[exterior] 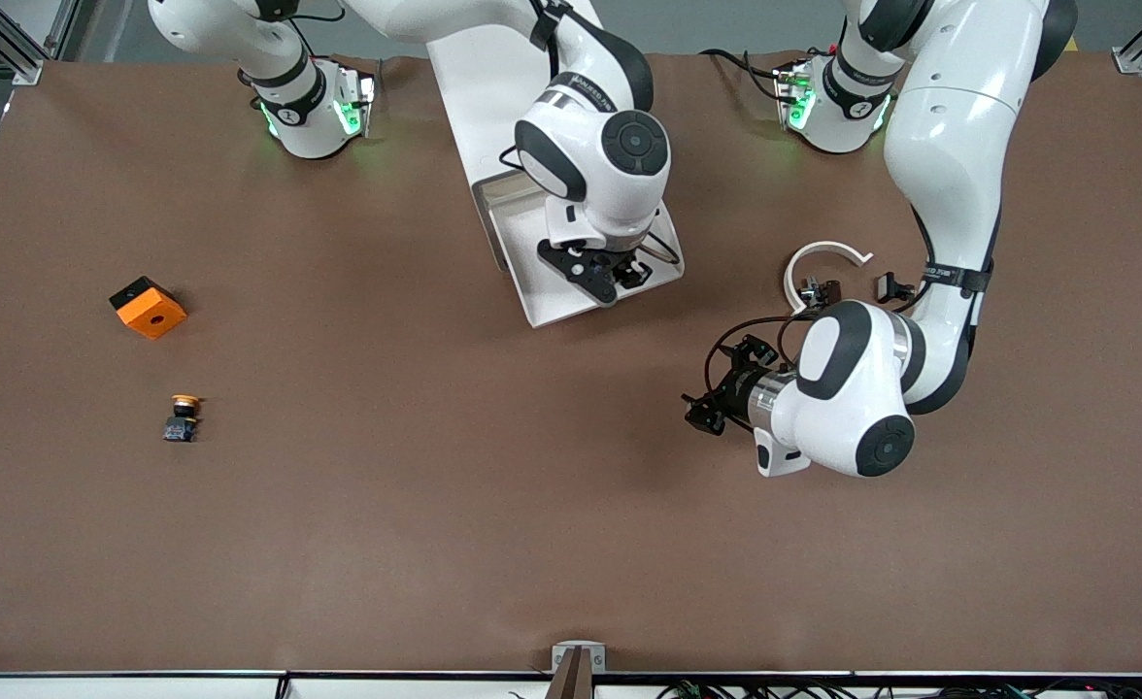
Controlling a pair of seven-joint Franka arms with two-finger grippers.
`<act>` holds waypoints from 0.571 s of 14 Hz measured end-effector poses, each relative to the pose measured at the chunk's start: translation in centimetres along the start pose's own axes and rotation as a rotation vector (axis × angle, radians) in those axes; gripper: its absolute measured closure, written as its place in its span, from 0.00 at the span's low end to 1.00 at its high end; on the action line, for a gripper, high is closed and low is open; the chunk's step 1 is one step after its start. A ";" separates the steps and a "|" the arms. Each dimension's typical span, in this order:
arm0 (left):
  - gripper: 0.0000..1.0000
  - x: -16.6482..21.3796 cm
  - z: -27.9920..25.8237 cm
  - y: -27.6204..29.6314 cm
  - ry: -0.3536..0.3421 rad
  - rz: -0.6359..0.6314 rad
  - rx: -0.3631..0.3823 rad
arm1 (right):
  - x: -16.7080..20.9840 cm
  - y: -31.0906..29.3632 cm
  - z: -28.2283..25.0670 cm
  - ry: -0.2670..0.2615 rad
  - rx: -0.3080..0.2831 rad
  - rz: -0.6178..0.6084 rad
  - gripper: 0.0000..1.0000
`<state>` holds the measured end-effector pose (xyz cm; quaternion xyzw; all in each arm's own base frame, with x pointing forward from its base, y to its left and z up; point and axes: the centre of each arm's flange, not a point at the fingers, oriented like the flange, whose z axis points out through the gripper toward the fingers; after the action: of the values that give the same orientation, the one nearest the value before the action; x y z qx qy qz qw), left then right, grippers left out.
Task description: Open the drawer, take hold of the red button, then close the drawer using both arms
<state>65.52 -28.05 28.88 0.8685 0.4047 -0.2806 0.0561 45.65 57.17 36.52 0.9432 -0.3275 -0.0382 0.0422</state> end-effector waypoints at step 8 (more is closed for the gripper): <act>0.00 -3.2 -3.9 2.4 0.328 0.316 -0.112 | 16.5 5.1 -10.8 -0.065 0.042 -0.127 0.59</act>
<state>67.35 -30.51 33.49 0.9506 0.2823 -0.1005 0.0809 56.48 43.50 47.02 0.9609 -0.2689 -0.0647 0.0093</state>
